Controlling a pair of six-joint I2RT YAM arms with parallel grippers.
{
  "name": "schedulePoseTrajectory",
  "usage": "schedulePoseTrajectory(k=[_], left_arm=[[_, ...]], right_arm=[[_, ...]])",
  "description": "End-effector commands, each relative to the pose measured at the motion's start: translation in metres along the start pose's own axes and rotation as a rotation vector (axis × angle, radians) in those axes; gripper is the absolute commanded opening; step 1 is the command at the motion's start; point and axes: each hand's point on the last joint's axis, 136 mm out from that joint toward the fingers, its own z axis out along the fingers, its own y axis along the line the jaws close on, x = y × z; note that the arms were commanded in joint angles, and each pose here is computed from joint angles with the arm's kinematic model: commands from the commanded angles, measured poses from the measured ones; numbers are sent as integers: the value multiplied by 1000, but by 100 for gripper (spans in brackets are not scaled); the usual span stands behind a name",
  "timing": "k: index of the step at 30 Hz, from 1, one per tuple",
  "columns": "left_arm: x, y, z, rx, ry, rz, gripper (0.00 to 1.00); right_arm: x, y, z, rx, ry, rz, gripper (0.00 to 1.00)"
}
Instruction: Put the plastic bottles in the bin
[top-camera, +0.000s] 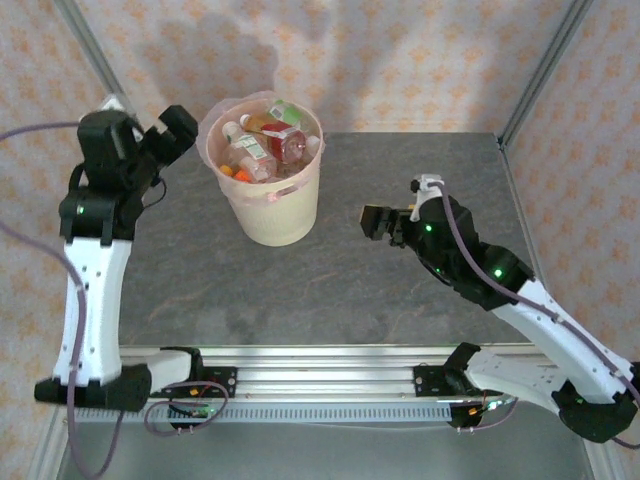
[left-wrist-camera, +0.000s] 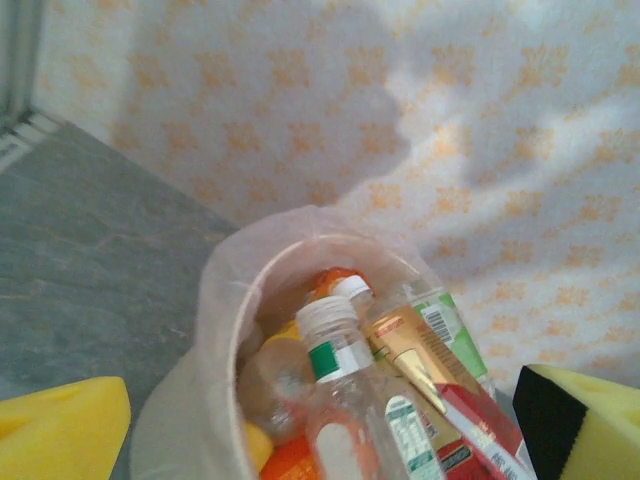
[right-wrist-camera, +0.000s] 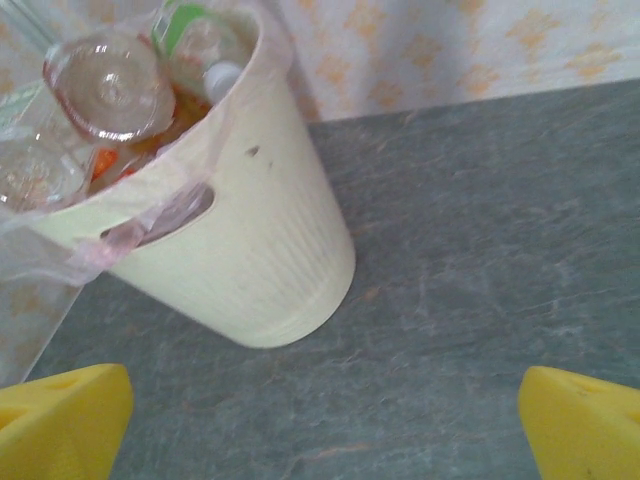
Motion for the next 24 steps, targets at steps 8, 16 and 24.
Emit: schedulePoseTrajectory(k=[8,16,24], left_arm=[[46,98,-29,-192,-193,48,100],[92,137,-5,-198,-218,158,100],[130,154,38,-196,-143,330,100]], right_arm=[[15,-69,-25,245,-119,-9,99],[31,-108,-25,405,-192,-100,99],[53,-137,3,531,-209,-278,99]])
